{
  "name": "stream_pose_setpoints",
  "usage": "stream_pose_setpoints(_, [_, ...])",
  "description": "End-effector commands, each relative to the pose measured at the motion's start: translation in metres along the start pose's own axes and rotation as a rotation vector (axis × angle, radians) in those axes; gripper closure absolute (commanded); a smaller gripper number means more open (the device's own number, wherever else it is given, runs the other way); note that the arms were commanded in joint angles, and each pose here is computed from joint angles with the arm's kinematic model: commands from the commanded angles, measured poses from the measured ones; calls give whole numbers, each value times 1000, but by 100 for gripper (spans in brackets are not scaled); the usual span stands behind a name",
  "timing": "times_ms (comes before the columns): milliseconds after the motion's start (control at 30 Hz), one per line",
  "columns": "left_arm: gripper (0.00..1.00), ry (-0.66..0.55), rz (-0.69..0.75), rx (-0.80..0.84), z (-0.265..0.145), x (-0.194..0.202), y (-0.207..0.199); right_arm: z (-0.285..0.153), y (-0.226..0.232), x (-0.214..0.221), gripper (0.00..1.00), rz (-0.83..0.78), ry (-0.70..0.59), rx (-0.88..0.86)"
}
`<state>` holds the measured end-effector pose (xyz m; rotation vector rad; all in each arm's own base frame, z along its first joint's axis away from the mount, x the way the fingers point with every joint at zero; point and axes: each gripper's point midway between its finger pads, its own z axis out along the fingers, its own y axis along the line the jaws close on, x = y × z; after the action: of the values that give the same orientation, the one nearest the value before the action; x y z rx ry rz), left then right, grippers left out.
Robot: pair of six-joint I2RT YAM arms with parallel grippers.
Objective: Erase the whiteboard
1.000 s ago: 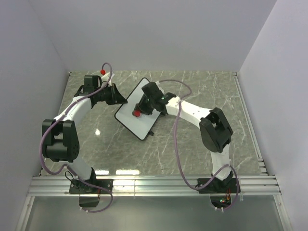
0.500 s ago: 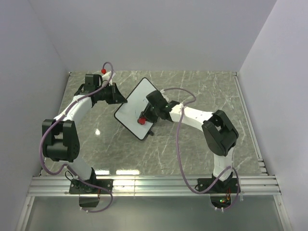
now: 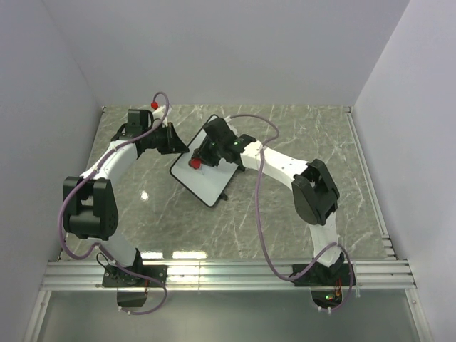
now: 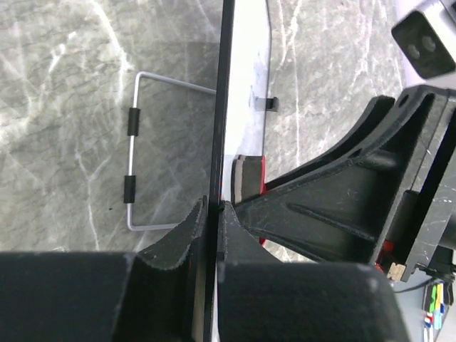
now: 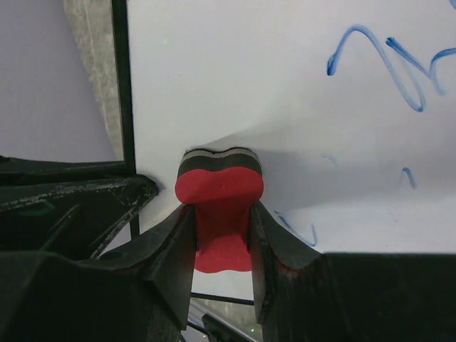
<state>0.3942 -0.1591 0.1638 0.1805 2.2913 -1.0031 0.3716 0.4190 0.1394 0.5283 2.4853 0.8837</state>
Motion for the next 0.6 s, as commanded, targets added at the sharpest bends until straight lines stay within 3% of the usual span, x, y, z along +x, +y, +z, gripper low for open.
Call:
stream_pose_setpoints(0, [100, 48, 4, 33, 11, 12, -17, 20, -45, 37, 100, -4, 73, 89])
stream_pose_setpoints(133, [100, 57, 4, 23, 12, 11, -15, 16, -100, 69, 100, -8, 112, 174])
stream_pose_setpoints(333, [100, 47, 18, 25, 12, 4, -17, 6, -145, 101, 100, -22, 145, 231])
stream_pose_setpoints(567, [100, 56, 18, 24, 11, 7, -17, 11, -123, 79, 100, -24, 120, 215])
